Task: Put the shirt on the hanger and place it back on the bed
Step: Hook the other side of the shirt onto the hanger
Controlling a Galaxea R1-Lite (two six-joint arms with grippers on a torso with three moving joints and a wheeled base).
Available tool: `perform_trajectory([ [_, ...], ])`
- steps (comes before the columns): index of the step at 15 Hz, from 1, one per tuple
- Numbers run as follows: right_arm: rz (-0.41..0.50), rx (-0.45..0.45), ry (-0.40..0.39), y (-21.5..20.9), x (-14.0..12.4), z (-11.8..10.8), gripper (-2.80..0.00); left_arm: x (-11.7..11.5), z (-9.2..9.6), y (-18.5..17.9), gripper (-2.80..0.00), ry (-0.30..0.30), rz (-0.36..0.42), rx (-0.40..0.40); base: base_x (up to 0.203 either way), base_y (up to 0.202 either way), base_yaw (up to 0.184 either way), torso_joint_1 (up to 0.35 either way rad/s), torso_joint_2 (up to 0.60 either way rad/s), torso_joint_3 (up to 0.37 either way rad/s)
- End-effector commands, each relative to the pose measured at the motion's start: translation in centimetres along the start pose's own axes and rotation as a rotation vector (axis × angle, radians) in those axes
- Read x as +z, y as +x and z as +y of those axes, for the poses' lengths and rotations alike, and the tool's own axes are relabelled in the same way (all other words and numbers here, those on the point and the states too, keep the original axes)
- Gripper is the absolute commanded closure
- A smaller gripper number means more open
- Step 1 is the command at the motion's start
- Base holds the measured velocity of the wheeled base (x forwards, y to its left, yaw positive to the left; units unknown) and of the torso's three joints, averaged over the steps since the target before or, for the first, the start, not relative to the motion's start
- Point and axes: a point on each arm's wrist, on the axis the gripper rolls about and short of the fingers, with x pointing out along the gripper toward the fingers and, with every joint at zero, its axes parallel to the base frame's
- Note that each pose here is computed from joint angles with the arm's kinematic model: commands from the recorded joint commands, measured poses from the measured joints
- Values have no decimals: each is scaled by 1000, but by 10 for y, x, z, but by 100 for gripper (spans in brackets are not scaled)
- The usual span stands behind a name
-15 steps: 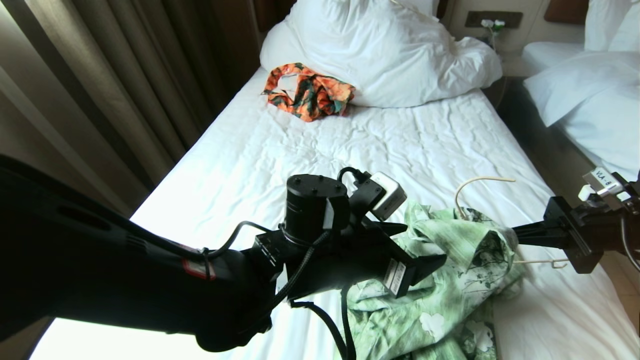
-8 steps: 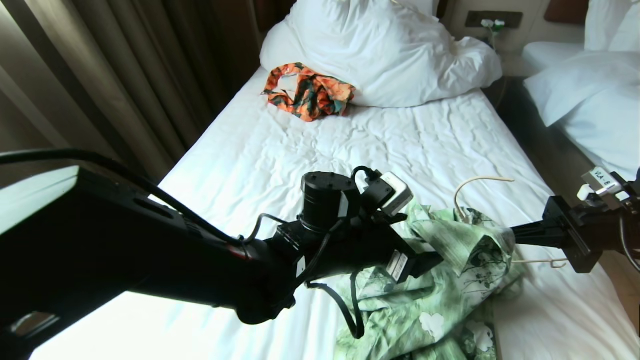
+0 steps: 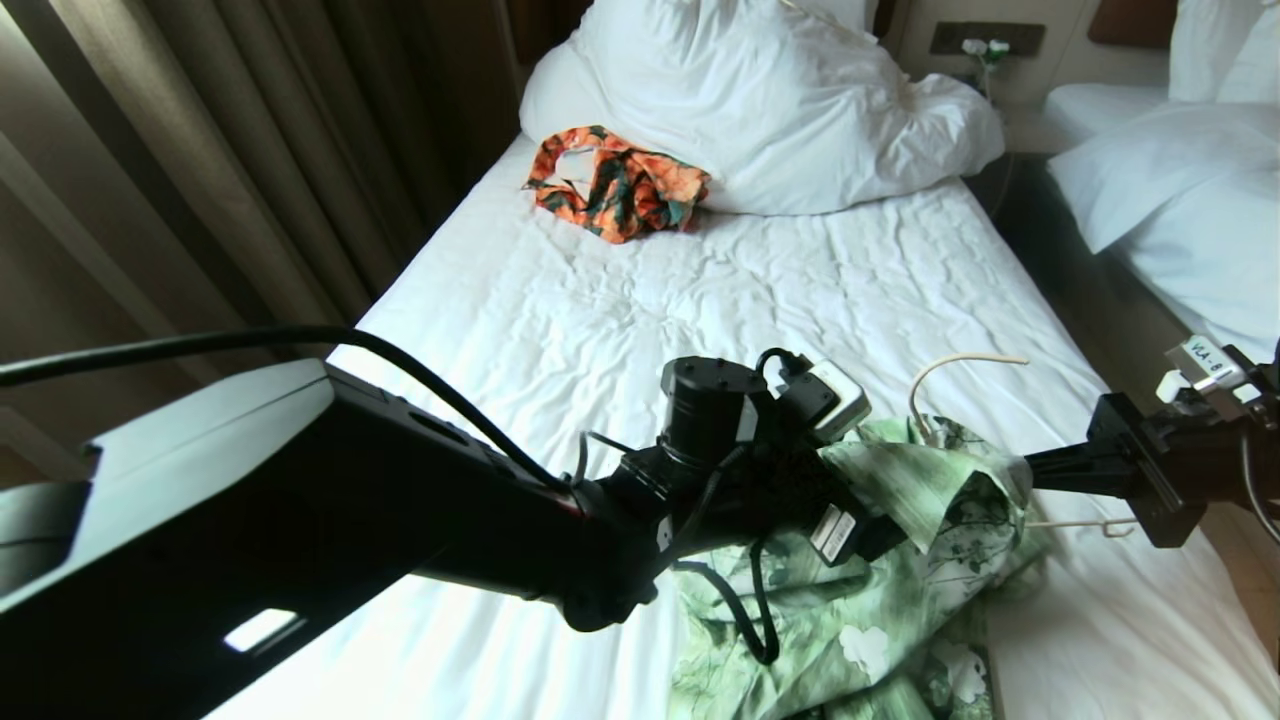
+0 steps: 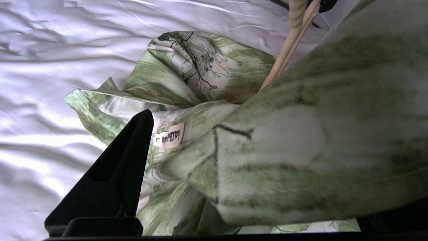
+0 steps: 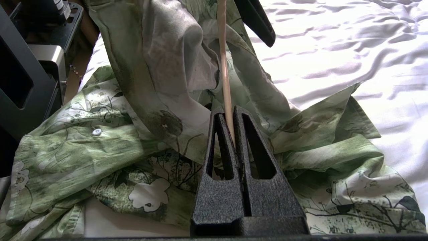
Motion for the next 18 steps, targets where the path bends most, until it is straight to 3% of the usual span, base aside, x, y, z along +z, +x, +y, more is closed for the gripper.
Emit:
perform_trajectory([
  [1, -8, -2, -6, -1, 1, 1, 0, -6, -2, 11, -280, 1, 14, -13, 0, 0, 0, 0, 0, 0],
  [8, -23, -3, -7, 0, 1, 1, 0, -16, -18, 23, -280, 2, 36, -44, 0, 0, 0, 0, 0, 0],
  [9, -23, -4, -10, -1, 1, 1, 0, -14, -17, 23, 0, 2, 30, -42, 0, 0, 0, 0, 0, 0],
  [18, -21, -6, -12, -2, 2, 1, 0, -9, -16, 19, 0, 5, 20, -39, 0, 0, 0, 0, 0, 0],
])
